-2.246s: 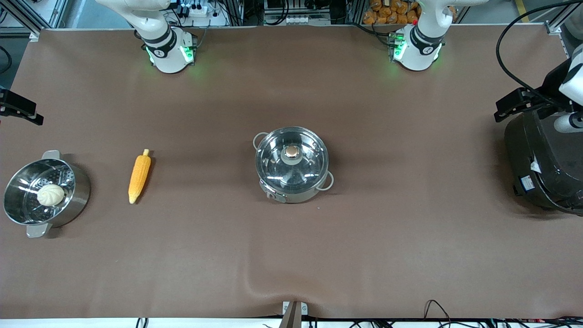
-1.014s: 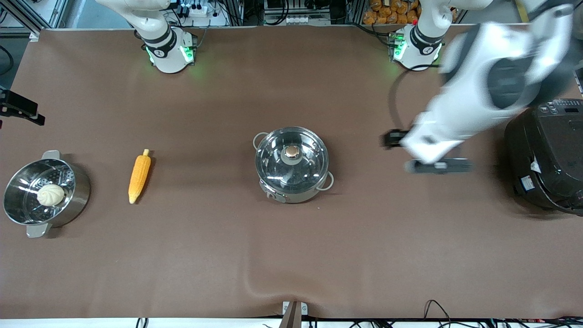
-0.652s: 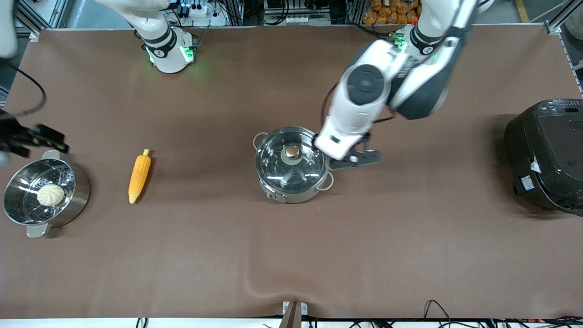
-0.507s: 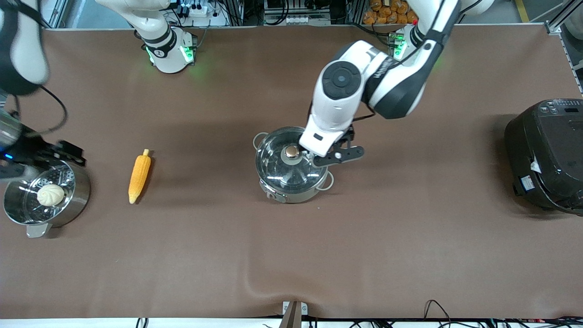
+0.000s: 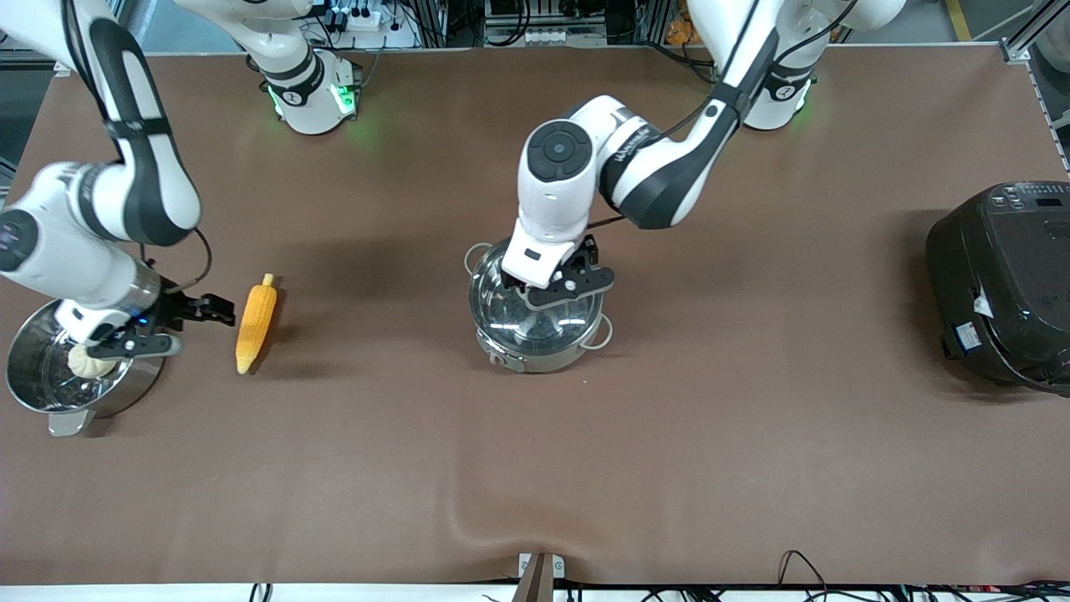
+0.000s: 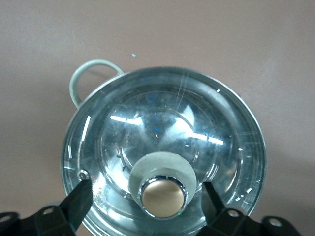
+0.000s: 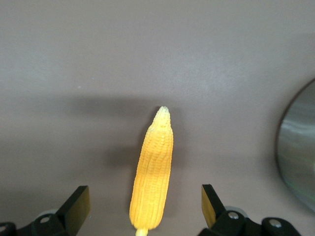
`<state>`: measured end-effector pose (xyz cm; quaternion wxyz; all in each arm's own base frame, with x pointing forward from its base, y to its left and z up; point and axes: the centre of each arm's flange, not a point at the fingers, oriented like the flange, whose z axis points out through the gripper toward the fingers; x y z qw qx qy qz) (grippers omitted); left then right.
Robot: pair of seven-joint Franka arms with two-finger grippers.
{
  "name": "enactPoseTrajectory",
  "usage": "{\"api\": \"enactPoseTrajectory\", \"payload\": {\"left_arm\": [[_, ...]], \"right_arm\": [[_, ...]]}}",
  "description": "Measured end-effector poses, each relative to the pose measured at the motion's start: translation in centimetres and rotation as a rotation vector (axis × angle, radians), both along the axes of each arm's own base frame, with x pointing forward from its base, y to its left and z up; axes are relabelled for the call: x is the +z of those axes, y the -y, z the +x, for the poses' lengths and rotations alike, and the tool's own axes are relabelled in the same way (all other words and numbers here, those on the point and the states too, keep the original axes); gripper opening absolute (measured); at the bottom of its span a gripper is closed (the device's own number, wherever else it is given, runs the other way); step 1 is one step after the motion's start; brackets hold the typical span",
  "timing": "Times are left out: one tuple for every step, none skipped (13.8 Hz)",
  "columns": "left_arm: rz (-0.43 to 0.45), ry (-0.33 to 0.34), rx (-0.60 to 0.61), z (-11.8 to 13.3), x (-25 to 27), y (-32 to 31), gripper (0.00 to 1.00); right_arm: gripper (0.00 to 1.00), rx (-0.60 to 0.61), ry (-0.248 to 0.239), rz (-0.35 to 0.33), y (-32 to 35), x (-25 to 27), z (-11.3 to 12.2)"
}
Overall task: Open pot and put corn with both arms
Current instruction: 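Grasp the lid knob with the left gripper while the right gripper grasps the corn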
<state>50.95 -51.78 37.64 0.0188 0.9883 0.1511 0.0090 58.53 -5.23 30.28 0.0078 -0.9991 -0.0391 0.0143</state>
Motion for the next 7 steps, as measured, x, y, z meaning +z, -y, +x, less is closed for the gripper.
{"api": "enactPoseTrajectory", "payload": {"left_arm": [[0.007, 0.001, -0.001, -0.3, -0.5, 0.4, 0.96], [0.012, 0.003, -0.004, -0.5, -0.7, 0.6, 0.95], [0.014, 0.004, -0.005, -0.5, -0.9, 0.7, 0.94], [0.017, 0.004, -0.005, -0.5, -1.2, 0.8, 0.94], [0.019, 0.002, -0.005, -0.5, -1.5, 0.8, 0.92], [0.021, 0.0, -0.006, -0.6, -1.8, 0.9, 0.92], [0.023, -0.002, -0.008, -0.6, -2.0, 1.0, 0.86]], "right_arm": [[1.0, 0.0, -0.004, -0.001, 0.0, -1.6, -0.2], [1.0, 0.0, -0.014, 0.0, -0.1, -3.1, -0.5], [1.0, 0.0, -0.031, 0.001, -0.1, -4.6, -0.8], [1.0, 0.0, -0.051, 0.002, -0.1, -5.9, -1.1], [1.0, 0.0, -0.068, 0.003, -0.1, -7.1, -1.3], [1.0, -0.001, -0.076, 0.003, -0.1, -8.1, -1.4], [1.0, -0.001, -0.075, 0.002, 0.0, -9.0, -1.4]]}}
